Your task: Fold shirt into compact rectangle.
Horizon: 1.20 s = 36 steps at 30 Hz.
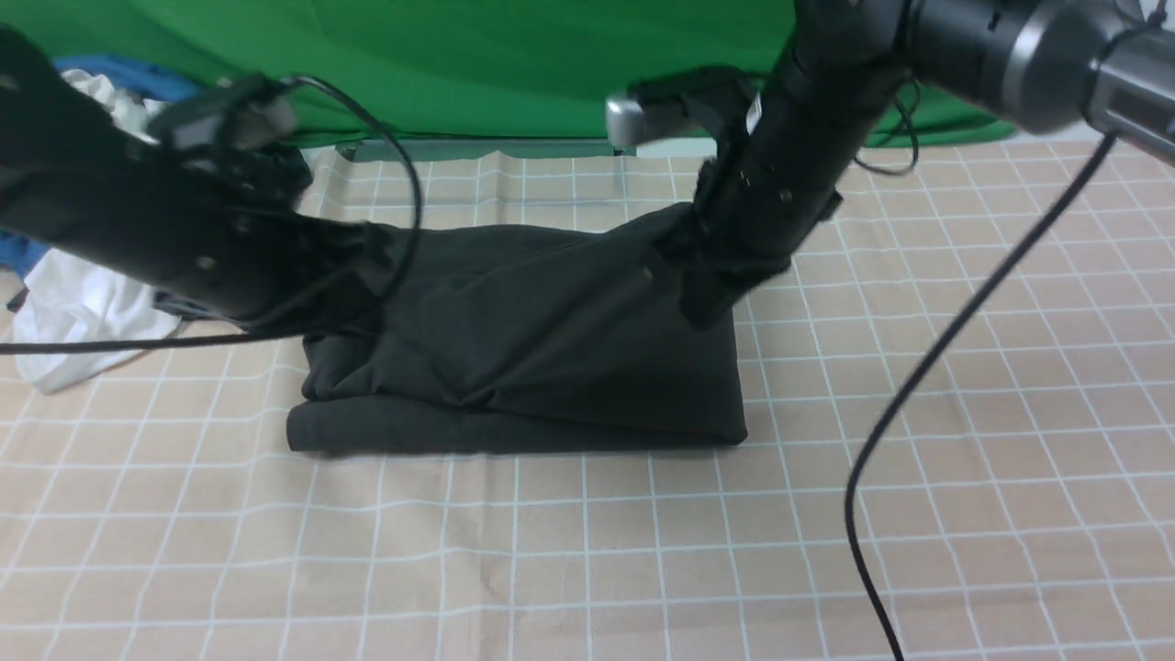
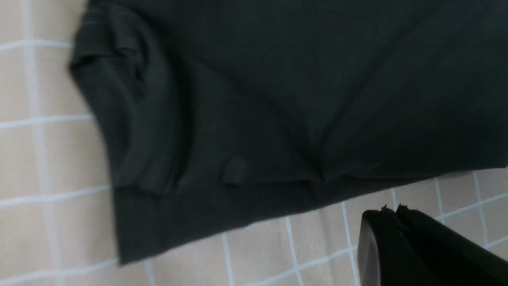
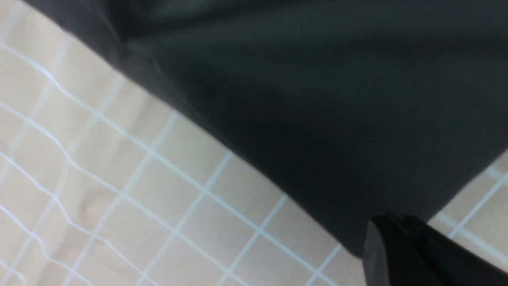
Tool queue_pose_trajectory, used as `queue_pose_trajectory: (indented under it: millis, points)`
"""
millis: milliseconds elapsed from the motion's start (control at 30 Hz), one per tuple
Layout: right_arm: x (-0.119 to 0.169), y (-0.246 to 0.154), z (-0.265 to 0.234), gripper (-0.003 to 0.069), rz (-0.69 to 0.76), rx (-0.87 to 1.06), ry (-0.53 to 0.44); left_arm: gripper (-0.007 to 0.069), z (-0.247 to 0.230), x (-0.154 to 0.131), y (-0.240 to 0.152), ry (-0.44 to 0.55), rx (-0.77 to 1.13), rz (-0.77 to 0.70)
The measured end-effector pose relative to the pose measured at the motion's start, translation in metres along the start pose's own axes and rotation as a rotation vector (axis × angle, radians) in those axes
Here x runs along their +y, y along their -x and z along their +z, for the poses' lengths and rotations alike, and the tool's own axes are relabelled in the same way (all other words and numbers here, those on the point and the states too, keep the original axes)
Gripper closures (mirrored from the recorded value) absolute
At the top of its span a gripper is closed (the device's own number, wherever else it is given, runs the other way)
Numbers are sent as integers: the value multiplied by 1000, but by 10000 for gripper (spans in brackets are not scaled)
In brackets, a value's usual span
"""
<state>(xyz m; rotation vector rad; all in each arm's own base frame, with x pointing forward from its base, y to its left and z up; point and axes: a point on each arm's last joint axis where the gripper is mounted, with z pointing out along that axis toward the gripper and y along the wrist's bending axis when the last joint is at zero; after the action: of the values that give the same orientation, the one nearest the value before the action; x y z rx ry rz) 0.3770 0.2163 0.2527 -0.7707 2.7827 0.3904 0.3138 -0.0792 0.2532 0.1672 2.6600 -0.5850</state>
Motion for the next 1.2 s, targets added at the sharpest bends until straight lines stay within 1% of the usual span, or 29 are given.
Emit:
queue_pose_trajectory:
  millis: [100, 133, 167, 300, 367, 433, 500, 533, 600, 833, 933, 967, 1067, 1200]
  points:
    - [-6, -13, 24, 620, 19, 32, -8, 607, 35, -7, 3, -3, 38, 23]
    - [-6, -13, 24, 620, 19, 32, -8, 607, 37, -8, 2, -4, 40, 27]
    - [-9, -20, 38, 620, 28, 44, -15, 607, 55, -10, 6, 0, 46, 30]
    - [-12, -24, 49, 620, 40, 24, -24, 607, 78, -8, 12, 8, 65, 18]
    - [-12, -24, 50, 620, 42, 15, -27, 607, 85, -3, 11, 33, 87, 1]
    - [-13, -24, 53, 620, 43, 12, -28, 607, 88, 5, 7, 89, 131, -13]
    - [-14, -24, 55, 620, 44, 14, -29, 607, 89, 9, 5, 122, 151, -18]
    - [-14, -25, 59, 620, 47, 22, -28, 607, 89, 14, 3, 172, 170, -32]
    - [-15, -25, 64, 620, 51, 33, -26, 607, 88, 16, 2, 202, 185, -39]
    - [-16, -27, 68, 620, 57, 47, -22, 607, 81, 15, 6, 223, 179, -27]
    - [-16, -27, 68, 620, 57, 48, -23, 607, 68, 11, 15, 233, 134, 1]
    - [-16, -27, 68, 620, 57, 48, -23, 607, 56, 7, 24, 245, 84, 12]
    - [-16, -27, 68, 620, 57, 48, -23, 607, 41, 2, 35, 262, 25, 22]
    - [-16, -27, 68, 620, 57, 48, -23, 607, 41, 4, 39, 281, 11, 22]
